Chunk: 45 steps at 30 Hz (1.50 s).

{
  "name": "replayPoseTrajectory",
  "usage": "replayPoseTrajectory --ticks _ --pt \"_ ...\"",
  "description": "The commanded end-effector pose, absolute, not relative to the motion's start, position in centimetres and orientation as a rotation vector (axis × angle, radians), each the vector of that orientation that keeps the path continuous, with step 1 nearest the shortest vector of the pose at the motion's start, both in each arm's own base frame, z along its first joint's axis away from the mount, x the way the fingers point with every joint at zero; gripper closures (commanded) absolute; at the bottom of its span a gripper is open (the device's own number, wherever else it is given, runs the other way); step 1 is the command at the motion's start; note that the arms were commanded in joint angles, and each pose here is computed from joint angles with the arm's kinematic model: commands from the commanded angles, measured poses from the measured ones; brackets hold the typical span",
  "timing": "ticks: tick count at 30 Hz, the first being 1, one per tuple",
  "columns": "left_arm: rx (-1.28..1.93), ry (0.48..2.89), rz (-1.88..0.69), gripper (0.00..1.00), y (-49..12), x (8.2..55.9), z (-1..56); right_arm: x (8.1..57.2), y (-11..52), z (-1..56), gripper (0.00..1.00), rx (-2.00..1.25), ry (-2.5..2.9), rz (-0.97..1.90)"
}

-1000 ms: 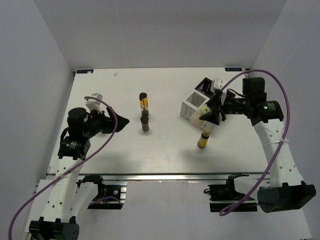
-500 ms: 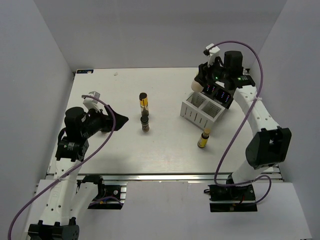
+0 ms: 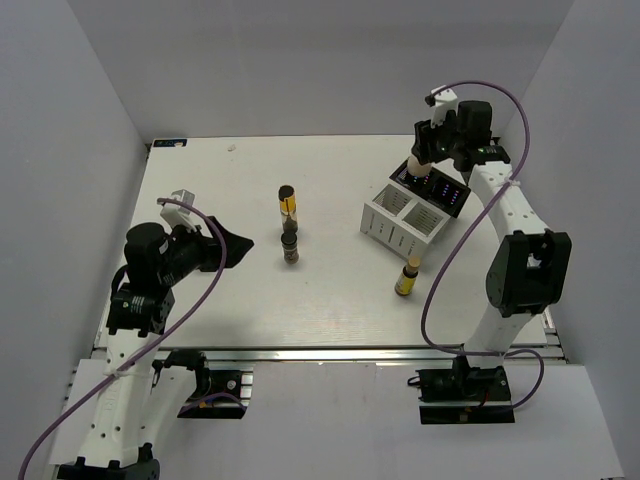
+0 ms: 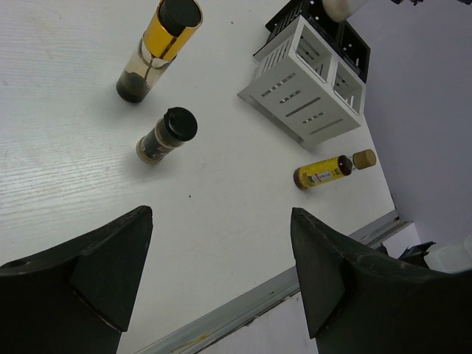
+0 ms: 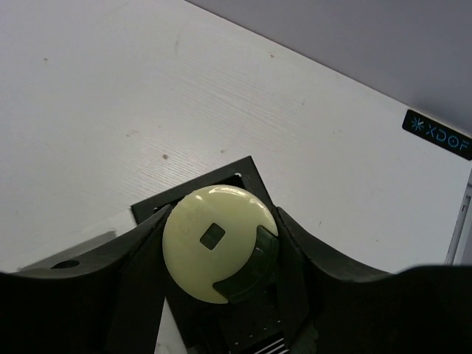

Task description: Organize the condiment bottles

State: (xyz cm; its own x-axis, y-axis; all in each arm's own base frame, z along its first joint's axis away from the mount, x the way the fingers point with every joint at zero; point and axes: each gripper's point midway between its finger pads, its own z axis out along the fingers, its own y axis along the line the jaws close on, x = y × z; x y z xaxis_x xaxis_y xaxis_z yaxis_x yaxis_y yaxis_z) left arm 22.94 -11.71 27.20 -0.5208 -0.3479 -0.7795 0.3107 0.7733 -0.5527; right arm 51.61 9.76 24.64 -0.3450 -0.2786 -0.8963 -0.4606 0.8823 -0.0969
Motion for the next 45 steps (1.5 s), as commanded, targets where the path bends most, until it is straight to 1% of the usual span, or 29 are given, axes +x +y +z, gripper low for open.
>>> replayPoseTrajectory --ticks 1,9,12,17,20,21,24,26,28,29,32,35,38,39,41,44,45 --pt "-0.048 1.963 -0.800 0.15 -11.4 22.6 27.2 53.7 9.0 26.7 1.00 -0.536 1.868 0.181" --pt "-0.066 1.971 -0.786 0.15 -11.1 22.5 27.2 54.6 9.7 24.2 1.00 -0.560 1.910 0.244" --pt "-0.075 1.969 -0.790 0.15 -11.1 22.4 27.2 54.2 9.8 23.4 0.94 -0.568 1.928 0.255" --pt "-0.086 1.970 -0.800 0.14 -11.2 22.4 27.1 53.0 10.0 21.8 0.90 -0.596 1.959 0.273" --pt "-0.086 1.971 -0.806 0.14 -11.3 22.7 27.2 52.6 10.0 21.1 0.82 -0.600 1.973 0.279" --pt "-0.083 1.971 -0.810 0.14 -11.3 22.7 27.2 52.5 10.0 21.1 0.76 -0.600 1.974 0.281" --pt "-0.080 1.973 -0.812 0.13 -11.4 23.1 27.4 52.2 10.2 20.6 0.71 -0.609 1.983 0.288" --pt "-0.075 1.970 -0.815 0.13 -11.5 23.4 27.6 52.0 10.3 20.5 0.71 -0.614 1.987 0.292" --pt "-0.072 1.965 -0.816 0.13 -11.5 23.5 27.8 51.7 10.5 20.5 0.75 -0.620 1.984 0.297" --pt "-0.070 1.964 -0.817 0.13 -11.5 23.5 27.8 51.4 10.5 20.6 0.79 -0.624 1.983 0.298" --pt "-0.072 1.964 -0.821 0.13 -11.6 23.5 27.7 51.0 10.7 21.1 0.84 -0.629 1.973 0.303" --pt "-0.075 1.966 -0.824 0.13 -11.6 23.4 27.5 50.6 10.7 21.3 0.85 -0.622 1.973 0.311" --pt "-0.077 1.965 -0.824 0.13 -11.6 23.3 27.5 50.3 10.8 21.3 0.84 -0.619 1.973 0.317" --pt "-0.077 1.966 -0.822 0.13 -11.5 23.4 27.4 50.3 10.9 21.2 0.80 -0.620 1.975 0.319" --pt "-0.075 1.968 -0.824 0.13 -11.6 23.3 27.3 50.3 10.7 20.8 0.76 -0.615 1.985 0.314" --pt "-0.073 1.967 -0.823 0.13 -11.6 23.4 27.4 50.5 10.6 19.9 0.65 -0.615 1.998 0.306" --pt "-0.072 1.968 -0.822 0.13 -11.6 23.4 27.4 50.5 10.6 19.7 0.57 -0.616 2.000 0.305"
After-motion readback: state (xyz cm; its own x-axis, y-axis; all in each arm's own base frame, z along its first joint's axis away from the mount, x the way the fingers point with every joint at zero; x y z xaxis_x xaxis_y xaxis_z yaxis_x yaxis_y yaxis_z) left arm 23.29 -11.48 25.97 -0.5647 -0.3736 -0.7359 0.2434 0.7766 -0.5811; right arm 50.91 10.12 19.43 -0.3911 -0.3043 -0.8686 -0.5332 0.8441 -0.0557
